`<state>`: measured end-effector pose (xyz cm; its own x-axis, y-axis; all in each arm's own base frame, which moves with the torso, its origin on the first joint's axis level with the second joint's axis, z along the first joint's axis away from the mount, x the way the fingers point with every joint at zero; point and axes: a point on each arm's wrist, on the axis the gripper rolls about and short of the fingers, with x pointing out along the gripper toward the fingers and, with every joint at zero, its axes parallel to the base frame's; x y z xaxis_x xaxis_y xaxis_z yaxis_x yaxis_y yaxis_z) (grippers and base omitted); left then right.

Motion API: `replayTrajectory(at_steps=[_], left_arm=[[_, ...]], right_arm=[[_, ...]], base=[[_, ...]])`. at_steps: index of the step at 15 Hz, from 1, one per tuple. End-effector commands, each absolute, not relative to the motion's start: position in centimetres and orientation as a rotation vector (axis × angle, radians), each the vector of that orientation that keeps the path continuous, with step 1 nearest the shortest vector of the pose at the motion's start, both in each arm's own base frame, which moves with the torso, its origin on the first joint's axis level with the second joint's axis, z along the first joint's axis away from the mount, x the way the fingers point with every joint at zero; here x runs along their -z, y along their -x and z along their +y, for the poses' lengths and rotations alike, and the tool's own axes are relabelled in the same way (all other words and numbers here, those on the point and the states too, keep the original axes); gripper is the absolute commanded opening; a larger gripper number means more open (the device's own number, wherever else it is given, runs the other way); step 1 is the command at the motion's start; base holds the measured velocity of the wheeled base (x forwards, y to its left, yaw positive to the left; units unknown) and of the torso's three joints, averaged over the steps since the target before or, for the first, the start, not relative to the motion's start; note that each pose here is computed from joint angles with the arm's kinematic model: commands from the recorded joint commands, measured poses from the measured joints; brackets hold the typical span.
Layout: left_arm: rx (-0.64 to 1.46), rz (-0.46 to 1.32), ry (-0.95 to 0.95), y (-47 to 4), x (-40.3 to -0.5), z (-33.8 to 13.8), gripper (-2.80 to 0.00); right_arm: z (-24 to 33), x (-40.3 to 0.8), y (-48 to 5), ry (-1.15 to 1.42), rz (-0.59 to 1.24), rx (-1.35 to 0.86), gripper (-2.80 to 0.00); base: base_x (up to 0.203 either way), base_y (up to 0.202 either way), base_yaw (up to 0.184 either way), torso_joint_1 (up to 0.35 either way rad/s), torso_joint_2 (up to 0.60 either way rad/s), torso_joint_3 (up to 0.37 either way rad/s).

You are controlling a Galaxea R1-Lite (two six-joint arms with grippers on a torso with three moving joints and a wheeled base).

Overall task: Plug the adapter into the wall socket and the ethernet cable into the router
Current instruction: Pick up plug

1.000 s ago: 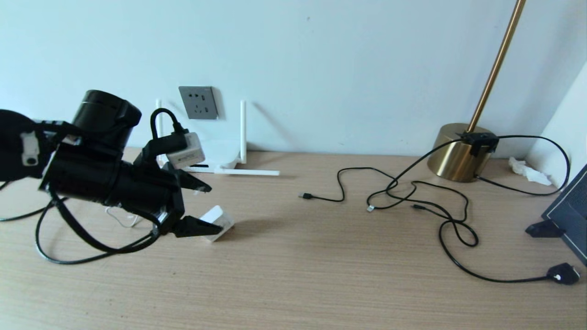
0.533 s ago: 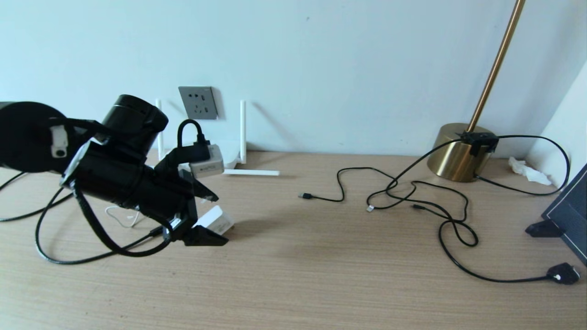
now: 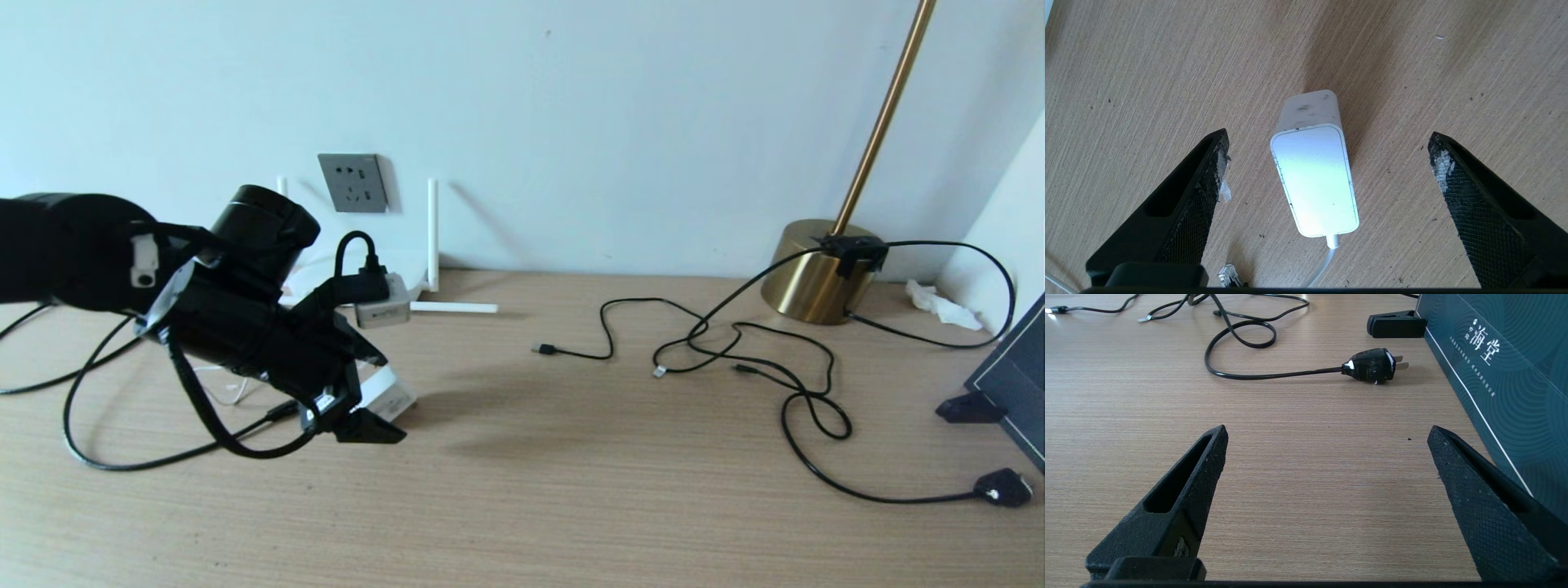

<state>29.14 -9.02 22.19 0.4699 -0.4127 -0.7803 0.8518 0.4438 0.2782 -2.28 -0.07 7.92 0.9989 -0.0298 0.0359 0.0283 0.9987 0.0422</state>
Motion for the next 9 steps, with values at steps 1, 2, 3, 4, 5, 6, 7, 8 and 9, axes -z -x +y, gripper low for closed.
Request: replayTrajectory(at_steps=[1,2,3,4,5,6,7,8,9], left_arm=[[0.866,0.703,-0.736,-29.6,-21.9,-9.0,0.00],[0.862,0.699,-0.735,-29.8,-22.1,-8.9,0.00],[0.860,0.702,-0.734,-30.0,-22.0,-8.9,0.00],[0.859,0.700,-0.734,-30.2,-22.1,-8.9,0.00],[0.857,0.697,-0.734,-30.4,-22.2,-8.9,0.00],[0.854,0.693,-0.734,-30.7,-22.2,-9.0,0.00],[0.850,0.686,-0.735,-30.9,-22.4,-9.0,0.00],[0.847,0.681,-0.736,-31.1,-22.6,-9.0,0.00],[0.845,0.679,-0.737,-31.3,-22.8,-9.0,0.00]], right_arm=[[-0.1,-7.6,2.2,-0.042,-0.027,0.029,0.00],[-0.1,-7.6,2.2,-0.042,-0.027,0.029,0.00],[-0.1,-7.6,2.2,-0.042,-0.027,0.030,0.00],[-0.1,-7.6,2.2,-0.042,-0.027,0.030,0.00],[-0.1,-7.6,2.2,-0.042,-0.027,0.030,0.00],[-0.1,-7.6,2.2,-0.042,-0.027,0.029,0.00],[-0.1,-7.6,2.2,-0.042,-0.027,0.029,0.00],[-0.1,-7.6,2.2,-0.042,-0.027,0.029,0.00],[-0.1,-7.6,2.2,-0.042,-0.027,0.030,0.00]], base=[[0.000,0.000,0.000,0.000,0.00,0.000],[0.000,0.000,0.000,0.000,0.00,0.000],[0.000,0.000,0.000,0.000,0.00,0.000],[0.000,0.000,0.000,0.000,0.00,0.000],[0.000,0.000,0.000,0.000,0.00,0.000],[0.000,0.000,0.000,0.000,0.00,0.000],[0.000,0.000,0.000,0.000,0.00,0.000],[0.000,0.000,0.000,0.000,0.00,0.000],[0.000,0.000,0.000,0.000,0.00,0.000]])
